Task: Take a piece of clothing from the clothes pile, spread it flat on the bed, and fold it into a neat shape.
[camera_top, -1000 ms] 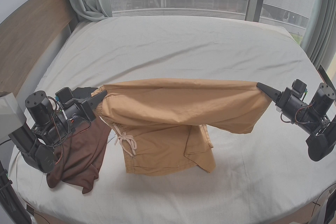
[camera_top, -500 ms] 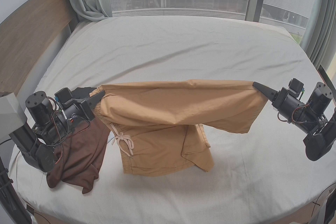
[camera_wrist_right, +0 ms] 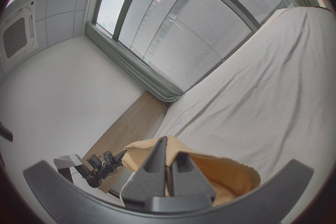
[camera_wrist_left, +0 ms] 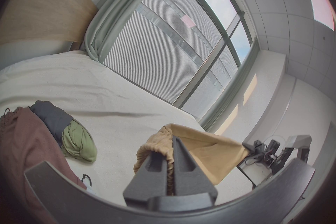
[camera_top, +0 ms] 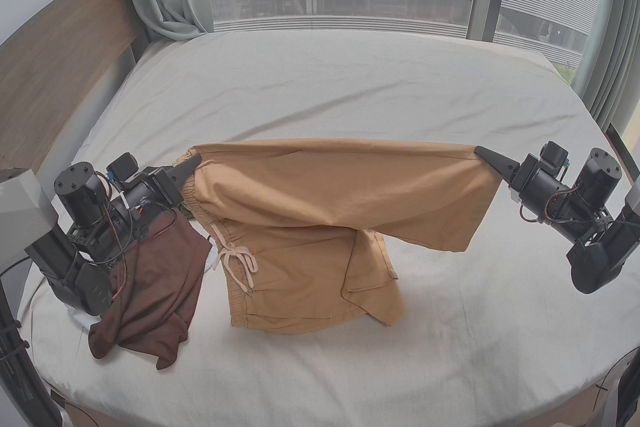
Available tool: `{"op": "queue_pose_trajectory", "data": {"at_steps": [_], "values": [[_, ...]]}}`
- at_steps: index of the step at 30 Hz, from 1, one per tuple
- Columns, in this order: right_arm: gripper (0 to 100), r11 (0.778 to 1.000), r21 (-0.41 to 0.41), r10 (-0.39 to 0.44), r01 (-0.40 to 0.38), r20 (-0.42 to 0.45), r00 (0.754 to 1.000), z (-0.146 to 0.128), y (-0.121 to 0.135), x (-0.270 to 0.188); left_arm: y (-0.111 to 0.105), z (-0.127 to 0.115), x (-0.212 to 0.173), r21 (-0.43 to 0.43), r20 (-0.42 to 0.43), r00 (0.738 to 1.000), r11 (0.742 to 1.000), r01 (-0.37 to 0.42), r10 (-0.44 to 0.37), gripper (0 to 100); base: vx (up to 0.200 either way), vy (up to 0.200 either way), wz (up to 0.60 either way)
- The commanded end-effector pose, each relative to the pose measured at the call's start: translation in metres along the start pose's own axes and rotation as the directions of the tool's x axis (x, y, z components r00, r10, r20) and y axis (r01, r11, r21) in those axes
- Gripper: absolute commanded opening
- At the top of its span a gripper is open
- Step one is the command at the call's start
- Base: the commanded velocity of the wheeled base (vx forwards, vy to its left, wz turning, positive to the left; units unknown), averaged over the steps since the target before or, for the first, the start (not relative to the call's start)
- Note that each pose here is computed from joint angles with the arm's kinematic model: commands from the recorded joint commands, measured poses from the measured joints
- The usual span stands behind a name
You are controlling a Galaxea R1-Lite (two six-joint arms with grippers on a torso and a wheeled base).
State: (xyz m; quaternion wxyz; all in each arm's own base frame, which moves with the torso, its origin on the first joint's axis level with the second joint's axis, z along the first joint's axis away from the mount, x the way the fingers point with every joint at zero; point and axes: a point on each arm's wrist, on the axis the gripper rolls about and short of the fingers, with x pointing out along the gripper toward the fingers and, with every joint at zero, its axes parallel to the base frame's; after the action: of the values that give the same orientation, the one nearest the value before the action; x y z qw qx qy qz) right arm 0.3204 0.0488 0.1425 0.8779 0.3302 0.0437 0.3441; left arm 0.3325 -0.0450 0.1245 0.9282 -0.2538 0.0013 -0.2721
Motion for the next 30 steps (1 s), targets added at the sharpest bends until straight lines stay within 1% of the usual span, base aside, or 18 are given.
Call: {"op": "queue_pose_trajectory", "data": {"at_steps": [1,2,5,9,13,15,19,20,22,26,30], "values": [[0,1.0,0.026,-0.015,0.015,-0.009,1.0,0.0,-0.009,0.008,0.002,0.003,0.008,-0.027,0.027,1.0,1.0,0.002,-0.002,0,0.0,0.0,0.0],[0,1.0,0.026,-0.015,0.015,-0.009,1.0,0.0,-0.009,0.008,0.002,0.003,0.008,-0.027,0.027,1.0,1.0,0.002,-0.002,0,0.0,0.0,0.0],[0,0.997,0.066,-0.034,0.034,-0.006,0.999,0.003,-0.009,0.013,0.006,-0.003,0.012,-0.066,0.014,1.0,0.998,-0.002,0.003,0,0.0,0.0,0.0],[0,0.994,0.095,-0.044,0.045,-0.011,0.999,0.006,-0.01,0.019,0.012,-0.011,0.015,-0.084,-0.004,1.0,0.996,-0.013,0.012,0,0.0,0.0,0.0],[0,0.991,0.107,-0.073,0.074,-0.016,0.997,0.005,-0.024,0.028,0.021,-0.015,0.026,-0.092,0.015,0.999,0.995,-0.036,0.037,0,0.0,0.0,0.0],[0,0.991,0.107,-0.075,0.076,-0.012,0.997,0.005,-0.028,0.032,0.024,-0.017,0.031,-0.091,0.029,0.999,0.995,-0.043,0.046,0,0.0,0.0,0.0],[0,0.989,0.116,-0.092,0.094,-0.022,0.995,0.003,-0.041,0.04,0.023,-0.022,0.043,-0.104,0.041,0.999,0.994,-0.031,0.036,0,0.0,0.0,0.0],[0,0.989,0.116,-0.092,0.094,-0.022,0.995,0.003,-0.041,0.04,0.023,-0.022,0.043,-0.104,0.041,0.999,0.994,-0.031,0.036,0,0.0,0.0,0.0],[0,0.986,0.124,-0.105,0.108,-0.03,0.994,-0.002,-0.054,0.046,0.025,-0.024,0.052,-0.105,0.06,0.997,0.994,-0.032,0.038,0,0.0,0.0,0.0],[0,0.985,0.127,-0.111,0.114,-0.032,0.993,-0.007,-0.065,0.053,0.033,-0.029,0.065,-0.101,0.088,0.995,0.994,-0.044,0.053,0,0.0,0.0,0.0],[0,0.986,0.122,-0.109,0.111,-0.022,0.994,-0.007,-0.07,0.059,0.041,-0.035,0.072,-0.104,0.094,0.993,0.993,-0.055,0.065,0,0.0,0.0,0.0]]}}
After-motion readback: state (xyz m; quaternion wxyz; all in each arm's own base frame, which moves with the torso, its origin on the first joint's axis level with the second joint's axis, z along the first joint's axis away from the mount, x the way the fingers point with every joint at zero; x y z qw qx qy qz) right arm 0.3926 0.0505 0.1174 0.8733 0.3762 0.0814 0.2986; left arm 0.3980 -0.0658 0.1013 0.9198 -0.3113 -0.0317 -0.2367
